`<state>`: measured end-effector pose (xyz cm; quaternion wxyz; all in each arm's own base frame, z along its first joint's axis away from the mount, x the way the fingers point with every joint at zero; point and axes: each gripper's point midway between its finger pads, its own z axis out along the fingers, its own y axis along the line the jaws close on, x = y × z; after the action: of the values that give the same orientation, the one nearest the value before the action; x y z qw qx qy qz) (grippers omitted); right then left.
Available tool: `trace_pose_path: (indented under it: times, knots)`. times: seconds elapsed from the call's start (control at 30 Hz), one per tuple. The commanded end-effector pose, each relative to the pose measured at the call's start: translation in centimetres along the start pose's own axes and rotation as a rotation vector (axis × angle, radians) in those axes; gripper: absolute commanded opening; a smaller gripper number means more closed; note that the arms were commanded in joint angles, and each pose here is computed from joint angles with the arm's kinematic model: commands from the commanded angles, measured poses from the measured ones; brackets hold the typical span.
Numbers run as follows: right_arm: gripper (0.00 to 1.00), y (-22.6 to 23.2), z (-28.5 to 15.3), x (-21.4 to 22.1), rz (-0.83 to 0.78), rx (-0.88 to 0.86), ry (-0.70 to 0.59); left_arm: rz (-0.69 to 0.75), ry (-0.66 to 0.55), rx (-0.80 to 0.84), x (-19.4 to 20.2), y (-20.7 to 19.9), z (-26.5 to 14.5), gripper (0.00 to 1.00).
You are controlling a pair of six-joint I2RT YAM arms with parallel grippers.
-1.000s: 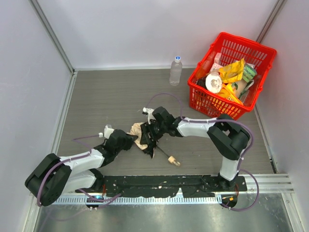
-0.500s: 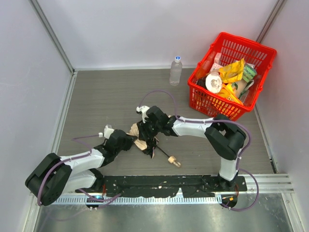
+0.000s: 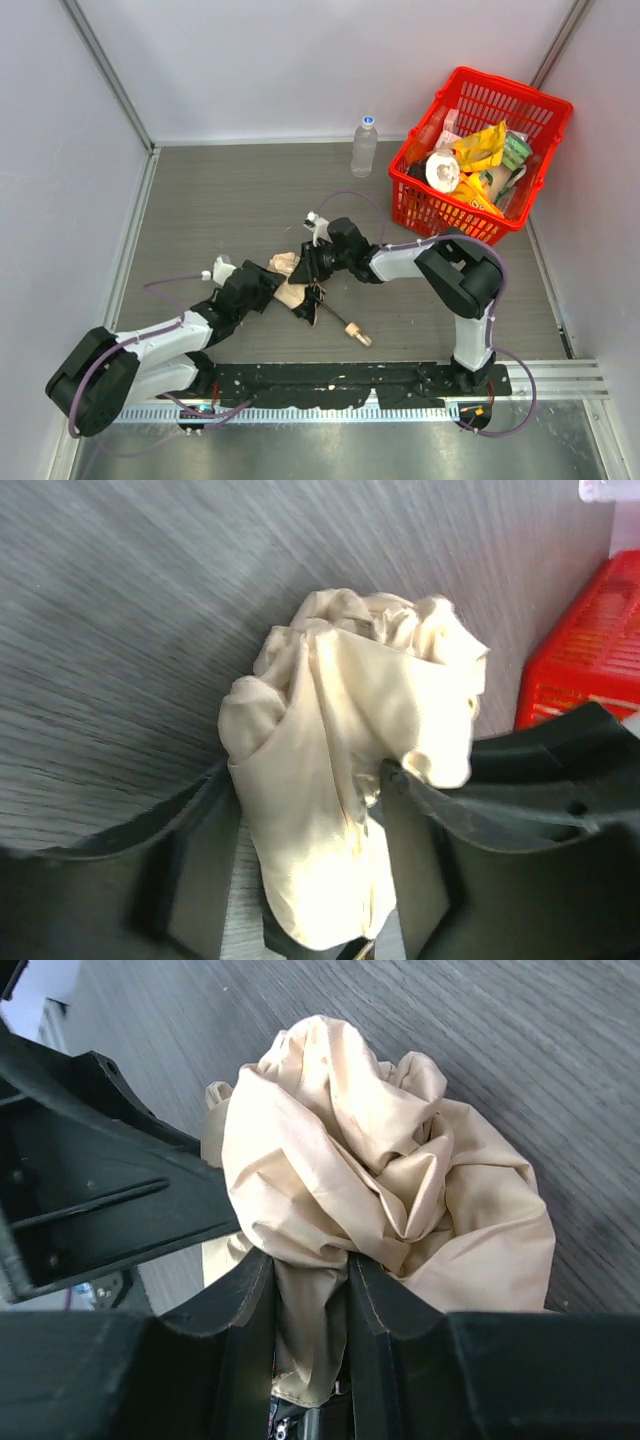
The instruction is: Put away the umbrella
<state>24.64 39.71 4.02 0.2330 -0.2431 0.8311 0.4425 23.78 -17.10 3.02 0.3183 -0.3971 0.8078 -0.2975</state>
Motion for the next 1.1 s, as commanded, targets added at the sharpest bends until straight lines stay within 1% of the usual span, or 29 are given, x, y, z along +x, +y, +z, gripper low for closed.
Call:
trace_pose_path:
  times: [0.0,0.03,0.07,0.2,0.23,0.3,0.37,0.47,0.57,0.63,0.67,0.73,0.77,0.8,0.9,1.0,1.03,1.07]
  knots:
    - [0.01,-3.6,-0.1,9.5,0.206,0.041,0.258,0.078,0.0,-0.067,0.1,2.1,-0.2,0.7]
    - [0.01,-3.6,-0.1,9.5,0.229,0.031,0.257,0.082,-0.003,-0.066,0.1,2.0,-0.1,0.94]
    - [0.01,-3.4,-0.2,9.5,0.237,0.002,0.261,0.083,-0.004,-0.068,0.0,1.9,0.1,1.0]
    - [0.01,-3.2,-0.2,9.7,0.299,-0.059,0.294,0.092,0.014,-0.081,0.4,1.2,0.8,1.0]
    - [0.01,-2.8,-0.3,9.7,0.317,-0.086,0.304,0.096,0.017,-0.112,0.5,1.5,1.1,1.0]
    - [0.01,-2.4,-0.2,9.6,0.337,-0.128,0.31,0.08,0.001,-0.24,0.4,3.2,1.3,1.0]
    - [0.01,-2.0,-0.1,9.8,0.348,-0.164,0.33,0.053,-0.031,-0.417,-0.1,5.8,1.0,1.0]
    - [0.01,-1.7,0.0,10.1,0.34,-0.207,0.353,0.077,-0.034,-0.525,-0.1,6.9,1.2,1.0]
    - [0.01,-1.1,-0.3,10.1,0.324,-0.244,0.38,0.087,-0.043,-0.576,-0.1,7.8,1.5,1.0]
    - [0.01,-0.8,-0.2,9.7,0.283,-0.269,0.376,0.092,-0.029,-0.593,0.1,8.2,1.6,0.99]
    - [0.01,-0.5,-0.1,9.7,0.267,-0.284,0.379,0.094,-0.021,-0.597,0.3,8.4,1.7,0.97]
    - [0.01,-0.3,0.1,9.7,0.223,-0.284,0.378,0.092,0.001,-0.611,0.4,9.2,1.8,0.86]
    - [0.01,-0.2,0.0,9.8,0.196,-0.28,0.385,0.088,0.014,-0.613,0.5,9.7,2.0,0.76]
    - [0.01,-0.2,0.1,9.7,0.178,-0.271,0.379,0.085,0.032,-0.615,0.8,10.0,2.1,0.64]
    - [0.01,0.3,0.0,9.8,0.124,-0.272,0.38,0.094,0.077,-0.631,1.5,11.1,2.4,0.46]
    - [0.01,0.3,0.1,10.1,0.079,-0.243,0.393,0.107,0.131,-0.632,2.2,10.9,3.1,0.19]
    - [0.01,0.4,0.1,10.1,0.072,-0.237,0.398,0.126,0.146,-0.624,2.4,10.6,3.3,0.12]
    - [0.01,0.5,0.0,10.0,0.071,-0.238,0.394,0.144,0.161,-0.613,2.5,10.2,3.6,0.08]
